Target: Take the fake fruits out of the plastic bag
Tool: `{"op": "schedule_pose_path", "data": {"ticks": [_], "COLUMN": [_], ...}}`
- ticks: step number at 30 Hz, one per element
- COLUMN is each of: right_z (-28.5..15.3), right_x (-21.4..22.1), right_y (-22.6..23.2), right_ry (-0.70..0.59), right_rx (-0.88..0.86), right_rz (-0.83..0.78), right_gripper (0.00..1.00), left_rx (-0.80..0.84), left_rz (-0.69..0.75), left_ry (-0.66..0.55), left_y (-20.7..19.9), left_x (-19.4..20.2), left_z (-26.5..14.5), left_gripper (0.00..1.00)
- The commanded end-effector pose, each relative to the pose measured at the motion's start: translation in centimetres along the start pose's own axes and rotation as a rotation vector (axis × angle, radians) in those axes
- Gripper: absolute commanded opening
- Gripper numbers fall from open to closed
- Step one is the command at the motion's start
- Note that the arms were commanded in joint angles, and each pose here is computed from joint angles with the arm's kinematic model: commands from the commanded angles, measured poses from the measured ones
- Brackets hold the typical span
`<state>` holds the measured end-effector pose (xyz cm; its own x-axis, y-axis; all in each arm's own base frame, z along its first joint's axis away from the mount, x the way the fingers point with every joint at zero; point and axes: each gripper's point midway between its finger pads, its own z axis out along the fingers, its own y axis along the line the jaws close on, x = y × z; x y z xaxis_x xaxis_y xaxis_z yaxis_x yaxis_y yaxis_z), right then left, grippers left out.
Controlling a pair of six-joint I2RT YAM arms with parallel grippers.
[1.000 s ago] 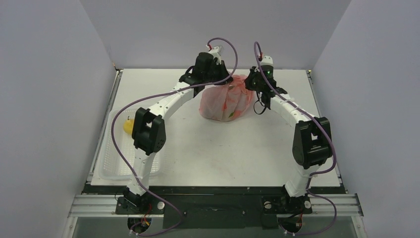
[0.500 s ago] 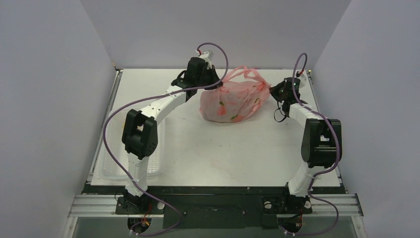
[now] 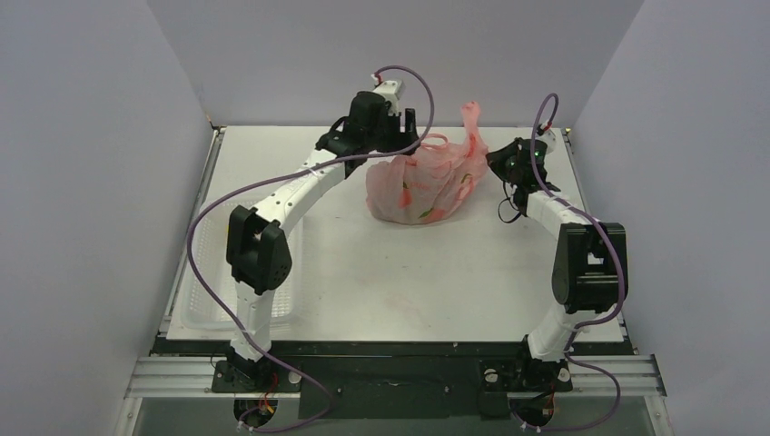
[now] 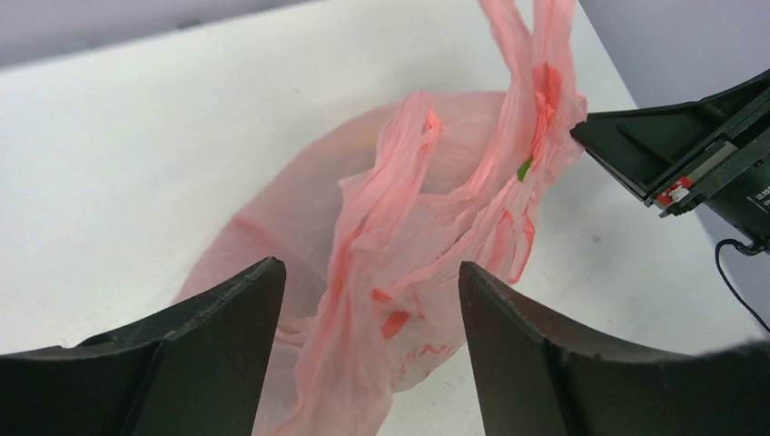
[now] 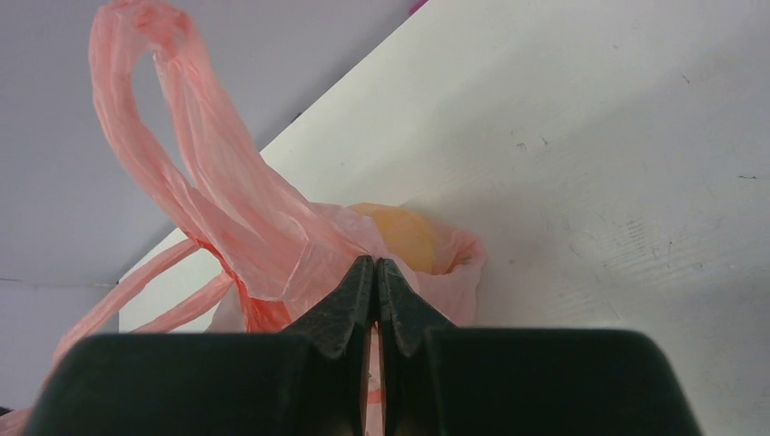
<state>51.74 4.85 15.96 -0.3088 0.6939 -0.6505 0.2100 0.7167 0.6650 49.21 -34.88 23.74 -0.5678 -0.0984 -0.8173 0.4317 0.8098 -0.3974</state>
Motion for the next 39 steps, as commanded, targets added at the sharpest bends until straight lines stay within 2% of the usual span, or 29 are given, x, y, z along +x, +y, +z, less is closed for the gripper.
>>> {"op": "schedule_pose_path", "data": {"ticks": [1,2,3,4,5,6,8,10,13,20,23,26,28,29,30,31,33,34,35,36,37,38,39], "right_z": [-1.3,-1.5,-1.5,-1.6,-1.6,-1.7,-1.7,-1.6,-1.5,-1.0,-1.3,-1.2,-1.0,-1.0,-0.9,-1.0,-1.1,-1.2,-1.3,-1.5,-1.5,-1.5,-1.5], "right_x": [-3.0,-3.1,-3.1,-3.2,-3.2,-3.3,-3.3,-3.4,-3.2,-2.8,-2.9,-2.9,-2.7,-2.7,-2.7,-2.6,-2.8,-2.8,-3.1,-3.2,-3.2,-3.1,-3.1], "right_y": [3.2,3.3,3.3,3.4,3.4,3.5,3.3,3.2,3.1,3.1,3.1,3.0,3.0,3.0,3.0,3.0,3.0,3.0,3.1,3.0,3.0,3.0,3.1], "right_ry": [-0.075,-0.078,-0.078,-0.081,-0.083,-0.085,-0.086,-0.088,-0.082,-0.062,-0.069,-0.07,-0.064,-0.061,-0.06,-0.059,-0.066,-0.066,-0.072,-0.075,-0.078,-0.076,-0.075], "right_rx": [-0.086,-0.089,-0.087,-0.089,-0.086,-0.086,-0.08,-0.075,-0.075,-0.085,-0.083,-0.079,-0.082,-0.082,-0.083,-0.083,-0.081,-0.078,-0.077,-0.075,-0.073,-0.073,-0.076], "right_rz": [-0.054,-0.059,-0.068,-0.077,-0.084,-0.091,-0.099,-0.105,-0.106,-0.106,-0.113,-0.113,-0.111,-0.111,-0.111,-0.113,-0.119,-0.122,-0.127,-0.128,-0.129,-0.129,-0.125], "right_gripper": [0.0,0.0,0.0,0.0,0.0,0.0,0.0,0.0,0.0,0.0,0.0,0.0,0.0,0.0,0.0,0.0,0.0,0.0,0.0,0.0,0.0,0.0,0.0], "left_rx": [-0.13,-0.197,-0.255,-0.274,-0.313,-0.327,-0.366,-0.378,-0.375,-0.312,-0.396,-0.516,-0.558,-0.567,-0.575,-0.574,-0.502,-0.415,-0.373,-0.251,-0.191,-0.086,-0.002], "left_rz": [0.378,0.449,0.496,0.557,0.599,0.653,0.745,0.795,0.829,0.883,0.883,0.879,0.845,0.819,0.764,0.72,0.573,0.448,0.364,0.23,0.135,0.005,-0.072], "left_ry": [-0.097,-0.138,-0.118,-0.147,-0.125,-0.155,-0.136,-0.14,-0.126,-0.021,-0.02,-0.086,-0.143,-0.166,-0.197,-0.218,-0.256,-0.254,-0.29,-0.25,-0.312,-0.247,-0.356], "left_y": [-4.0,-4.0,-3.9,-4.6,-4.7,-5.5,-5.6,-5.9,-5.4,-3.9,-2.2,-1.3,-1.6,-1.7,-1.9,-1.9,-2.2,-2.7,-2.5,-3.3,-3.1,-3.4,-3.6], "left_x": [-3.8,-5.5,-4.6,-5.9,-4.6,-5.9,-4.6,-4.4,-4.0,-0.4,-0.3,-1.7,-3.0,-3.6,-4.3,-5.2,-6.3,-5.5,-7.6,-5.8,-8.7,-6.3,-10.0], "left_z": [-2.1,-2.6,-1.8,-2.1,-0.9,-1.2,0.9,1.8,2.7,5.5,6.0,6.0,5.5,5.2,4.7,4.1,3.4,4.1,2.8,4.0,2.4,3.4,1.6], "left_gripper": [0.74,0.76,0.79,0.81,0.85,0.88,0.95,0.97,0.97,0.97,0.97,0.96,0.77,0.55,0.46,0.32,0.19,0.16,0.09,0.05,0.0,0.0,0.0]}}
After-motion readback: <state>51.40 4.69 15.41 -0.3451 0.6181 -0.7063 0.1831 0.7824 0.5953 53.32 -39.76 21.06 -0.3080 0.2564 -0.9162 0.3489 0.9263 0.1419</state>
